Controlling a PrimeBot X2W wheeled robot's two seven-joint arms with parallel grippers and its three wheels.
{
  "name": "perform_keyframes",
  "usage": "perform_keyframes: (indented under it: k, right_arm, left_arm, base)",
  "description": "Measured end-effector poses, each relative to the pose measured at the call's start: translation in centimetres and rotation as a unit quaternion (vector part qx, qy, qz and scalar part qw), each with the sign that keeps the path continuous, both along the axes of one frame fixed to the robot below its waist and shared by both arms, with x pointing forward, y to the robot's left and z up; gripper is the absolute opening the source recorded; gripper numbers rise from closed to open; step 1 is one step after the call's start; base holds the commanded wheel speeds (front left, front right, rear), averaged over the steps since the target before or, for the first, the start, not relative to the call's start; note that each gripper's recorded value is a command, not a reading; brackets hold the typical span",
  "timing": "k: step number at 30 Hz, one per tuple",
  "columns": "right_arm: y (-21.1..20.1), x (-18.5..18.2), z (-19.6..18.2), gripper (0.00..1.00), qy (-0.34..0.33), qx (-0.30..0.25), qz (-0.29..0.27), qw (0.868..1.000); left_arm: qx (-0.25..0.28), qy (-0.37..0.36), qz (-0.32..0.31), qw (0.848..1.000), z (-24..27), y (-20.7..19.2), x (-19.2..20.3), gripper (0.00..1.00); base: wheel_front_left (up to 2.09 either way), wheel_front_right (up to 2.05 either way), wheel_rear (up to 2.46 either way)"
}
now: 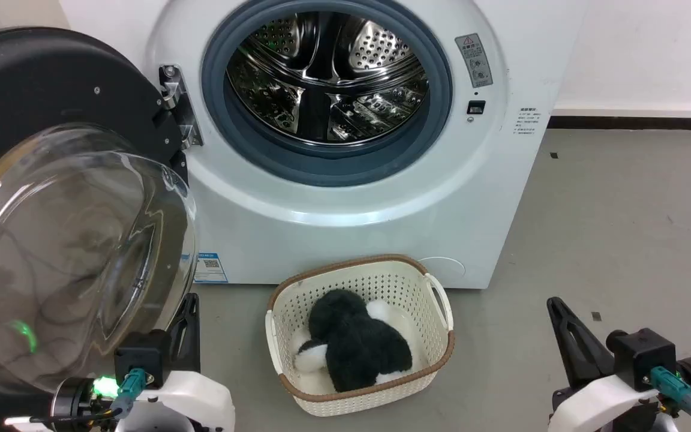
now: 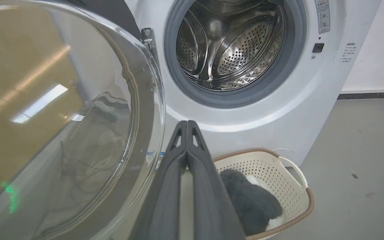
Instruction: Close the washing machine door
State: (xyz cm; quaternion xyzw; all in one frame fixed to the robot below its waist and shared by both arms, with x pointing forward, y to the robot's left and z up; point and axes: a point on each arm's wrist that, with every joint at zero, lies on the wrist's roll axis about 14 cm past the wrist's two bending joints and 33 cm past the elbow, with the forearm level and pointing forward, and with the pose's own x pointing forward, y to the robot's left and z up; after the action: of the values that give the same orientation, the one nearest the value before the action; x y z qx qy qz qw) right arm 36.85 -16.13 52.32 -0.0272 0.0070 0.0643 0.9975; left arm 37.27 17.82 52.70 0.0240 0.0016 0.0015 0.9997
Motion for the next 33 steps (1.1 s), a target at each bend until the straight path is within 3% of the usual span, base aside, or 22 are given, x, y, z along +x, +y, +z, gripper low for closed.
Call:
perform_keyframes:
  k: [24,25,33]
  right_arm:
    - [0.01,0.00,0.00,0.00,0.000,0.000,0.000,1.000]
    - [0.01,0.00,0.00,1.00,0.000,0.000,0.000,1.000]
    - [-0.04,-0.01,0.01,1.00,-0.001,0.001,0.000,1.000]
  left_arm:
    - [0.000,0.000,0.000,1.000,0.00,0.01,0.00,0.00]
    - [0.000,0.000,0.000,1.000,-0.01,0.01,0.00,1.00]
    - [0.000,0.000,-0.002,1.000,-0.05,-0.14,0.00,1.00]
  base:
    - [0.00,0.00,0.00]
    - [0.00,0.00,0.00]
    - [0.00,0.00,0.00]
